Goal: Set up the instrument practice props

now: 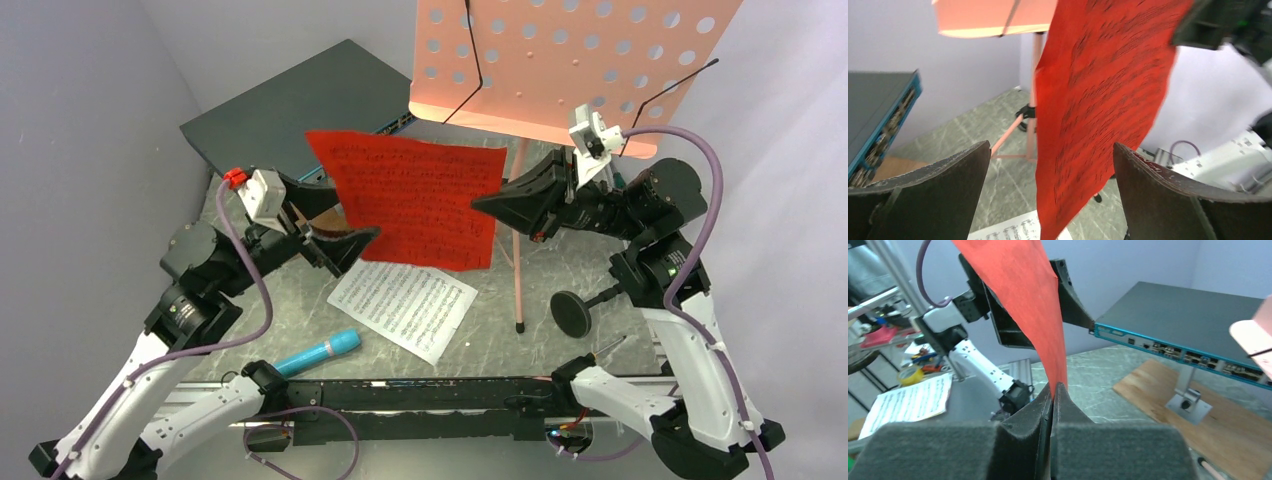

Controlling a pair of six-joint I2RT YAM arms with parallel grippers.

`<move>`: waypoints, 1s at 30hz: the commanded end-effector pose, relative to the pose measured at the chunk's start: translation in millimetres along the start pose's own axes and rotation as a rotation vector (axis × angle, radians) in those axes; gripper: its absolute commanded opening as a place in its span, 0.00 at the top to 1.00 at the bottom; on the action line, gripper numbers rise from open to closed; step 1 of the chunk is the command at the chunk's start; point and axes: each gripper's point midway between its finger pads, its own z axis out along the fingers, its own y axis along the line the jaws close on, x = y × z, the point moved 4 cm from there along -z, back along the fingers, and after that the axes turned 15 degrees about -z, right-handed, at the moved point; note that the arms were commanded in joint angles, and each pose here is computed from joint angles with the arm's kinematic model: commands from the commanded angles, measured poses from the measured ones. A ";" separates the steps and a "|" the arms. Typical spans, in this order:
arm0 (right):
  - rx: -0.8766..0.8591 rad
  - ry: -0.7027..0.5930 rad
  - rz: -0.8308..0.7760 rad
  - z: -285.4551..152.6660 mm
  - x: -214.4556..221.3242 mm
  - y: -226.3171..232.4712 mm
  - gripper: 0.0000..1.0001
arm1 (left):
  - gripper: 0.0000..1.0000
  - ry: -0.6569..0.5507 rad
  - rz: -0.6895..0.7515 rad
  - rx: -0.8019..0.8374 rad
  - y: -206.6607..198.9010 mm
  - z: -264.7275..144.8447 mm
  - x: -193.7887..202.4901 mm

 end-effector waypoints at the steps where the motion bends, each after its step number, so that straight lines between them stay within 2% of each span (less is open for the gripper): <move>1: -0.180 -0.053 -0.023 -3.1 -9.6 24.5 1.00 | 0.06 0.059 0.081 0.292 -50.8 -16.9 -12.8; 2: -0.194 -0.047 -0.010 -2.1 -7.1 24.8 1.00 | 0.10 0.078 0.076 0.331 -57.3 -19.7 -12.5; 5: -0.241 -0.048 0.030 2.7 -0.2 24.1 1.00 | 0.30 0.112 0.054 0.405 -69.0 -23.9 -11.1; 7: -0.251 -0.045 0.055 6.2 4.3 21.2 1.00 | 0.48 0.100 0.033 0.409 -70.3 -24.0 -12.0; 11: -0.242 -0.074 0.071 11.3 6.0 15.5 1.00 | 0.95 0.010 -0.009 0.335 -62.9 -22.3 -21.2; 12: -0.245 -0.092 0.078 12.7 6.5 15.1 0.96 | 1.00 -0.012 -0.022 0.315 -60.1 -21.6 -22.5; 13: -0.246 -0.116 0.084 13.4 6.7 15.2 0.91 | 1.00 -0.028 -0.036 0.293 -56.4 -20.4 -22.2; 16: -0.250 -0.216 0.057 12.8 3.4 17.9 0.58 | 1.00 -0.096 -0.058 0.277 -54.2 -18.5 -29.7; 18: -0.237 -0.249 0.050 13.1 3.4 17.1 0.44 | 1.00 -0.120 -0.075 0.283 -54.8 -15.9 -33.1; 25: -0.210 -0.313 0.056 21.7 0.4 5.7 0.40 | 1.00 -0.125 -0.152 0.326 -57.3 -4.3 -32.0; 30: -0.202 -0.298 0.010 26.6 1.1 -0.5 0.38 | 1.00 -0.103 -0.180 0.361 -59.1 1.8 -27.1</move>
